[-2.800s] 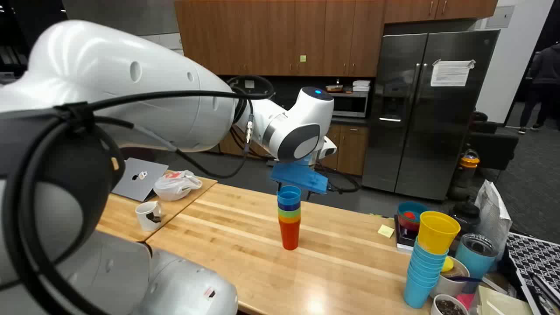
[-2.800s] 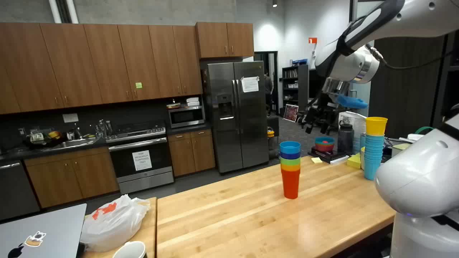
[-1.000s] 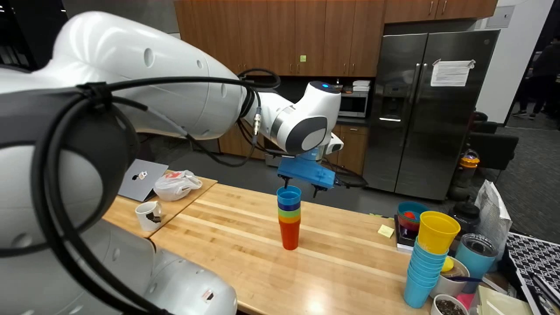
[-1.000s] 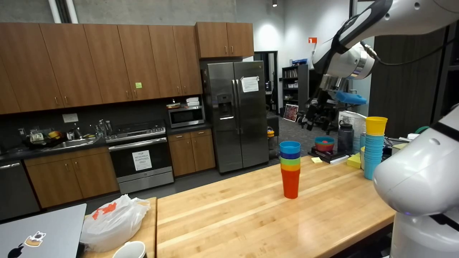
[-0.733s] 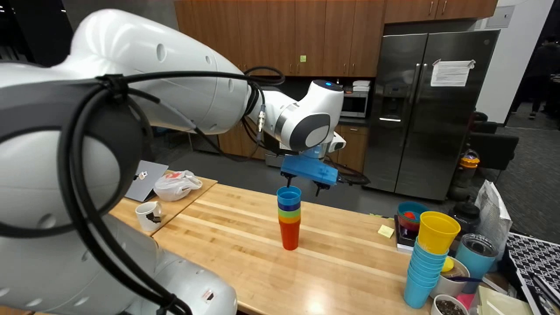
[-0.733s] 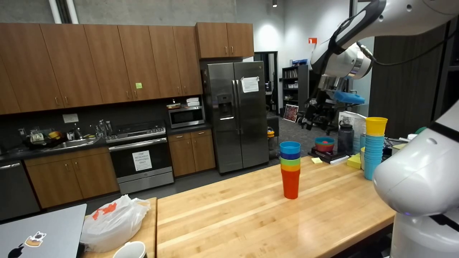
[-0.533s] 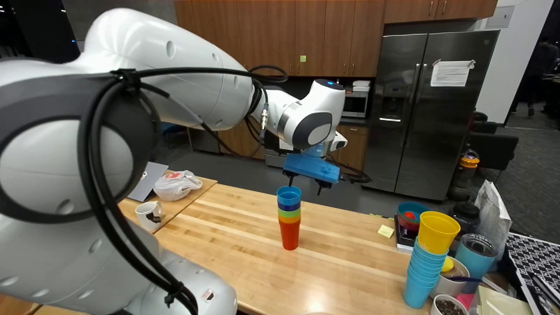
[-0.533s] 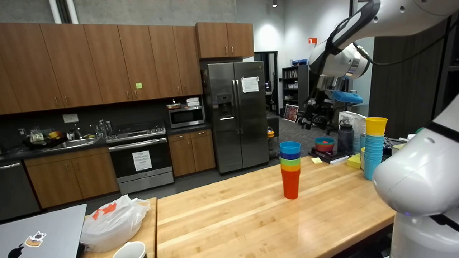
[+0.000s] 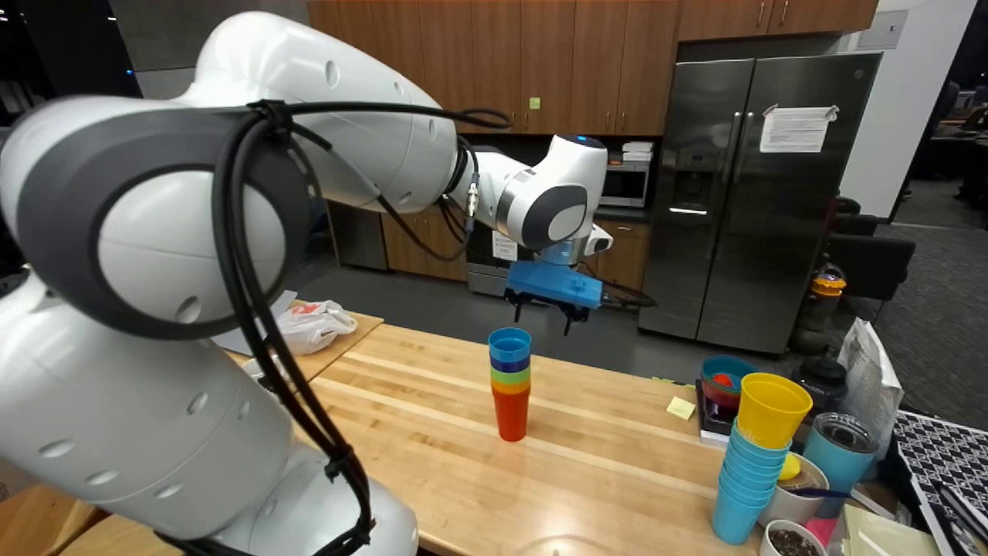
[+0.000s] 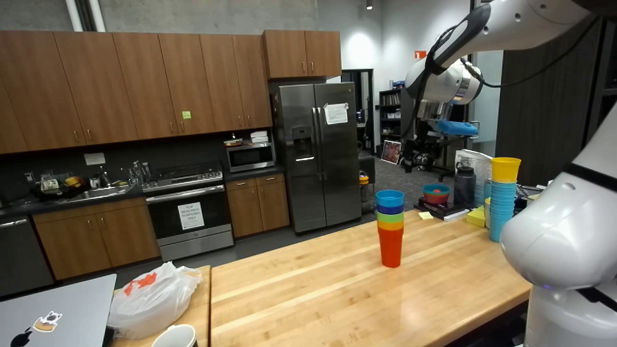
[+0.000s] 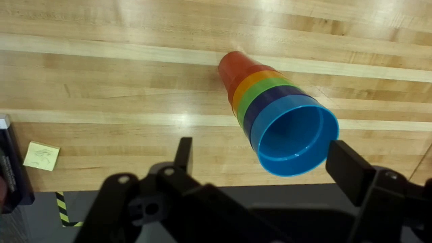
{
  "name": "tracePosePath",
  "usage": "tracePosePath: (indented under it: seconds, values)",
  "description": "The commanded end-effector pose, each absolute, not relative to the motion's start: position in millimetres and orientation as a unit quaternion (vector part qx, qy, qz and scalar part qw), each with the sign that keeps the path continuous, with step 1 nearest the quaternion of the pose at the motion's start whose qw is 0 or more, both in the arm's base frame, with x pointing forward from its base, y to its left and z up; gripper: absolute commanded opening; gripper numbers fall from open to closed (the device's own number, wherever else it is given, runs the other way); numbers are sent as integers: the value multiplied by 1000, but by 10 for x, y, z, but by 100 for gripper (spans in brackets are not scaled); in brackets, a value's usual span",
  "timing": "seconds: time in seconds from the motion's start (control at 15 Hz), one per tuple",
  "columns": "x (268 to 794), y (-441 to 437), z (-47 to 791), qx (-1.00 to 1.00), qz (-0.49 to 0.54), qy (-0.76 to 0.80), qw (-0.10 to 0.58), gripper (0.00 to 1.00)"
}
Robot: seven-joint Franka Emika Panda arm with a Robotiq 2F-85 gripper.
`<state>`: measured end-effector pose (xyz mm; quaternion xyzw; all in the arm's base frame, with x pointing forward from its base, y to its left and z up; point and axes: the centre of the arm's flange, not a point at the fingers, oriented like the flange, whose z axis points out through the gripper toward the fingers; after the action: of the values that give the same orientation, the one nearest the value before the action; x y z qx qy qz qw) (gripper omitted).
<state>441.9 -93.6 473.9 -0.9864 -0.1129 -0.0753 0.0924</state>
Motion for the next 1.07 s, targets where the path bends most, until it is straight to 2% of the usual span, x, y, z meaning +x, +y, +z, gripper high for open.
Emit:
tracePosePath:
  seconds: [0.0,1.0]
  values:
    - [4540,-913,4815,-987,-65,-117,85,100]
    - [4739,-698,4655,-987,-41,-132,81,100]
